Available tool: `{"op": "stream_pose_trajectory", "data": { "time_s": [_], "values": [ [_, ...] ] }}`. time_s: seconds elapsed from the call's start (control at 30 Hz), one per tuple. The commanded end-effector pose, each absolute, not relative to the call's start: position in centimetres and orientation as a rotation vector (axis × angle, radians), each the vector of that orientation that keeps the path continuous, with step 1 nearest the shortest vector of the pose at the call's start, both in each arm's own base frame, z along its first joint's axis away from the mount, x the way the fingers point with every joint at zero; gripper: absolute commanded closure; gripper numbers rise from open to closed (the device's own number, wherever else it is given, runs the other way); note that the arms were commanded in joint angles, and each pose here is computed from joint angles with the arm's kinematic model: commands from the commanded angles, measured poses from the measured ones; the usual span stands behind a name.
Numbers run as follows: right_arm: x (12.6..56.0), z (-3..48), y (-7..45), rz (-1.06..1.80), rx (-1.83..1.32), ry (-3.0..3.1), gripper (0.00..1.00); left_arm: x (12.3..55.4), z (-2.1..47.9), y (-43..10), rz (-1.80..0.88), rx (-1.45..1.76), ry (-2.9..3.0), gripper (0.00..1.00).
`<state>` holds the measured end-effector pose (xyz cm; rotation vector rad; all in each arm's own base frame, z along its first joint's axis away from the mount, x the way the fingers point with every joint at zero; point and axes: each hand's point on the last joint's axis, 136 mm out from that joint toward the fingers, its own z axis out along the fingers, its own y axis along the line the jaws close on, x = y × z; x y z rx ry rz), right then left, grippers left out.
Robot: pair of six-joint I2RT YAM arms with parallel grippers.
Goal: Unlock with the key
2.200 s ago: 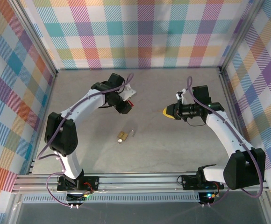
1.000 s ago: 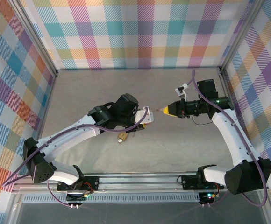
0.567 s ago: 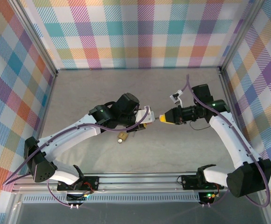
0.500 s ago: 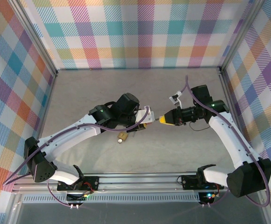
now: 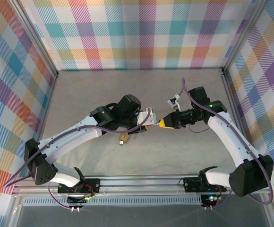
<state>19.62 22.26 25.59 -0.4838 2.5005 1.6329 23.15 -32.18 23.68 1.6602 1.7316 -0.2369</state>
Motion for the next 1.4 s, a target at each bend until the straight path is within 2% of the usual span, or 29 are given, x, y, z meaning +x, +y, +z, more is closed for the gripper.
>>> {"op": "stream_pose_trajectory", "data": {
  "time_s": [0.0, 0.57, 0.83, 1.17, 1.37],
  "values": [
    [19.9, 25.4, 22.5, 1.633, -0.506, 2.485, 1.00, 22.4, 24.5, -32.6, -0.253, 1.691, 1.678, 0.81],
    [21.7, 24.7, 22.9, 1.626, -0.446, 2.520, 1.00, 22.3, 23.2, -32.4, -0.203, 1.717, 1.684, 0.83],
    [21.5, 24.8, 23.4, 1.718, -0.429, 2.497, 1.00, 22.9, 23.2, -32.7, -0.138, 1.691, 1.675, 0.85],
    [20.7, 23.0, 23.2, 1.754, -0.367, 2.575, 1.00, 23.7, 25.4, -33.3, -0.132, 1.580, 1.608, 0.91],
    [20.6, 22.9, 24.0, 1.791, -0.370, 2.592, 1.00, 23.9, 25.1, -34.3, -0.060, 1.562, 1.593, 1.00]
  ]
}}
